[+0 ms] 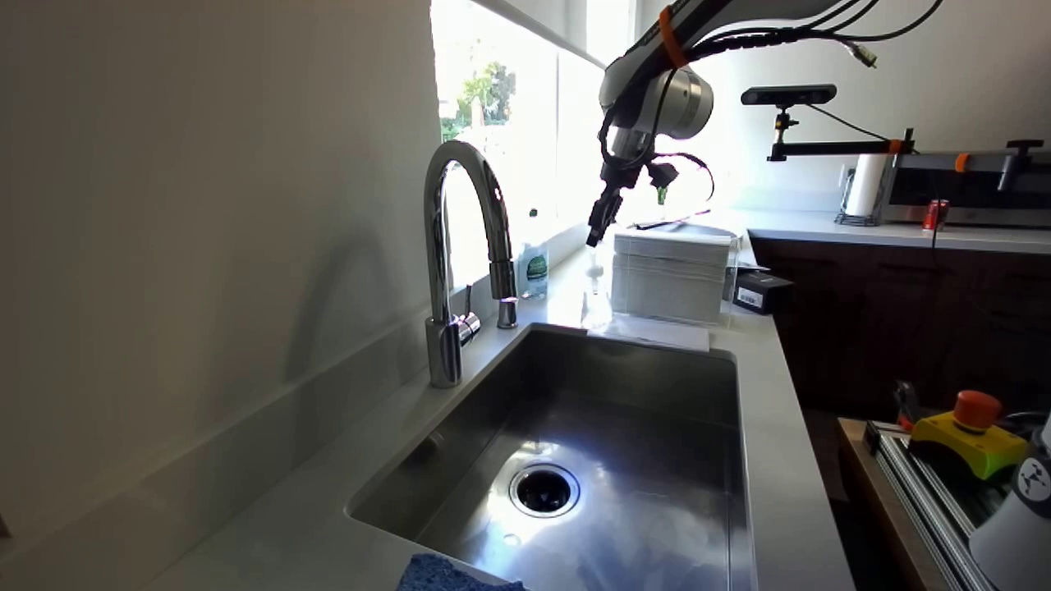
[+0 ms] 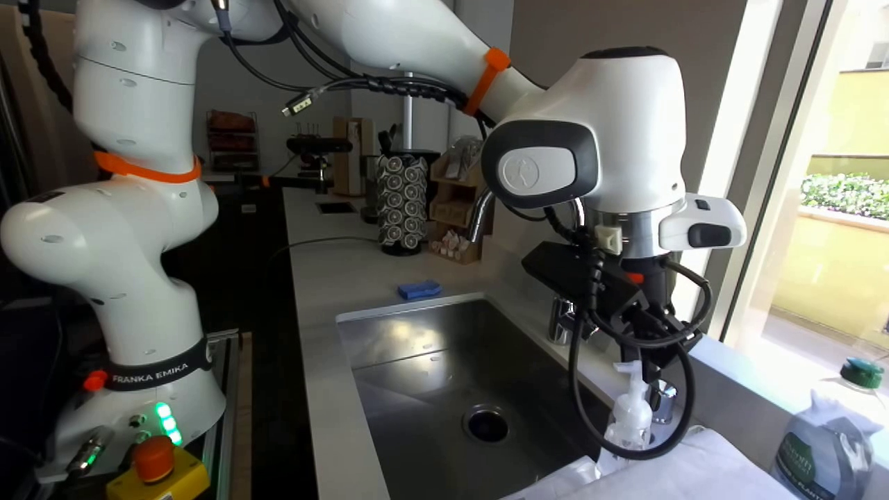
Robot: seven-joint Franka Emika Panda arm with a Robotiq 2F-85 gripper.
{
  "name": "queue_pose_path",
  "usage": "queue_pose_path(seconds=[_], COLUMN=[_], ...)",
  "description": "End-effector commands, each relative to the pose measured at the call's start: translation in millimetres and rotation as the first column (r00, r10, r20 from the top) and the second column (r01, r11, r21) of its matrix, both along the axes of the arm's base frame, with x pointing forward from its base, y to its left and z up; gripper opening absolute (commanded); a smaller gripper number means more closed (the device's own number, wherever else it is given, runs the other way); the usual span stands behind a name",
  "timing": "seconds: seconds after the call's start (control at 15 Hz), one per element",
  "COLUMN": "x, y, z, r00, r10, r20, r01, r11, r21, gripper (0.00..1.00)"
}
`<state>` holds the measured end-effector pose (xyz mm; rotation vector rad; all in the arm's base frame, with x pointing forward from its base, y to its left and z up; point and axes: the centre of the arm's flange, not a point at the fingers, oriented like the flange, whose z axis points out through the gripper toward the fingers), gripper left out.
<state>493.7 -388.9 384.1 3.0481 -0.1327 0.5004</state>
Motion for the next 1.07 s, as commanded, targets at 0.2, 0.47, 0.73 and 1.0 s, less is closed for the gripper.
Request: queue_pose_path(seconds=[0.2, 0.47, 0.73, 1.0], x=[-13, -17, -19, -17], y=[3, 3, 3, 2], z=[-9, -12, -13, 0], r00=[0.999, 0.998, 0.997, 0.997], r10=[0.053, 0.065, 0.071, 0.072], r20=[-0.002, -0.01, -0.01, 0.013], r01=[-0.053, -0.065, -0.07, -0.072], r11=[0.998, 0.998, 0.997, 0.997], r21=[0.018, 0.02, 0.021, 0.013], gripper=[0.4, 0.78, 1.0, 1.0])
